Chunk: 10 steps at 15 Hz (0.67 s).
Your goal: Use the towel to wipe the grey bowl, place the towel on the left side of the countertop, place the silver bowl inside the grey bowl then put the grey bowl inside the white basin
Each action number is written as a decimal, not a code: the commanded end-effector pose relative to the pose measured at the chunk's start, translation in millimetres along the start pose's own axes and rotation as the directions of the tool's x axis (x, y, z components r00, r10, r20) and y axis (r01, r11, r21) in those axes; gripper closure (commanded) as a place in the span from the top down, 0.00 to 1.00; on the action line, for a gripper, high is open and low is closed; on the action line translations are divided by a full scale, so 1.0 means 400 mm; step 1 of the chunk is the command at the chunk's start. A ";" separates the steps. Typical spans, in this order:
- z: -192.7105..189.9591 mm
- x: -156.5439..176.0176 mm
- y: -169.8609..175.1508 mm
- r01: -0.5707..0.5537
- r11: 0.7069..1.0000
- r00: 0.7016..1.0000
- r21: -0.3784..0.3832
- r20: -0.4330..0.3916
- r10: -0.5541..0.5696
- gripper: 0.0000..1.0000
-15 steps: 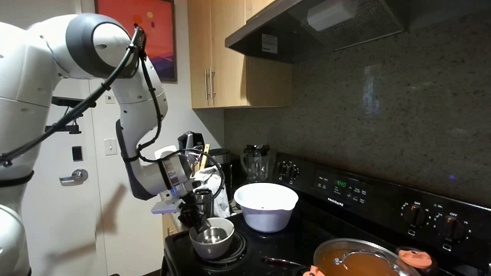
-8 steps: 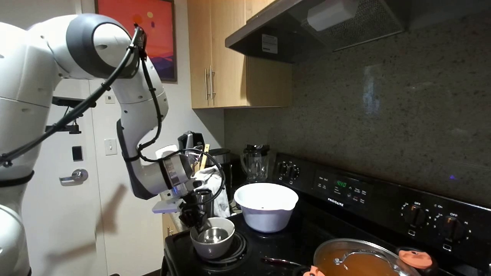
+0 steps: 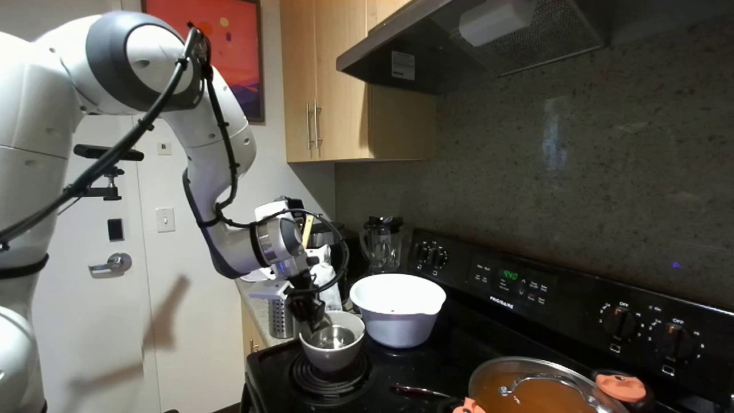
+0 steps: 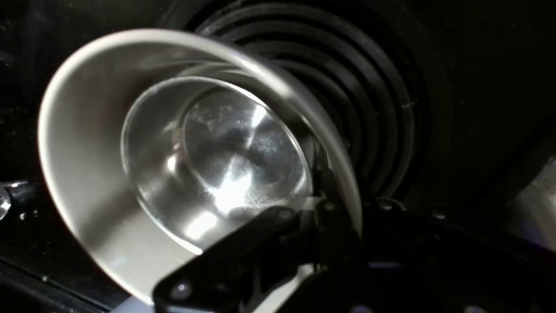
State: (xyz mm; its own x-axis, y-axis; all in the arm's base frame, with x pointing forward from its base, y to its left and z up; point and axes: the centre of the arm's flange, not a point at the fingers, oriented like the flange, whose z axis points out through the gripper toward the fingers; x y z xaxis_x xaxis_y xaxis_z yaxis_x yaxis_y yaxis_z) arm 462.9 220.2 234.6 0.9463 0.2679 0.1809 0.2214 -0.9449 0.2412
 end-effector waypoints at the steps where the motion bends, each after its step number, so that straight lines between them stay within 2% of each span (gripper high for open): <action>1: -0.131 0.062 0.051 -0.022 0.998 1.000 -0.061 -0.023 0.020 0.07; 7: -0.260 0.096 0.107 -0.068 0.986 0.998 -0.155 -0.018 0.066 0.06; 10: -0.310 0.141 0.110 -0.077 0.984 0.993 -0.160 -0.097 0.062 0.07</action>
State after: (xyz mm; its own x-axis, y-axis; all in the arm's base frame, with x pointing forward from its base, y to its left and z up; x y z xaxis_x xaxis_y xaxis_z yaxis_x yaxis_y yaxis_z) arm 486.8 209.9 336.1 0.9537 0.1963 0.2278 0.1072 -0.9298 0.3521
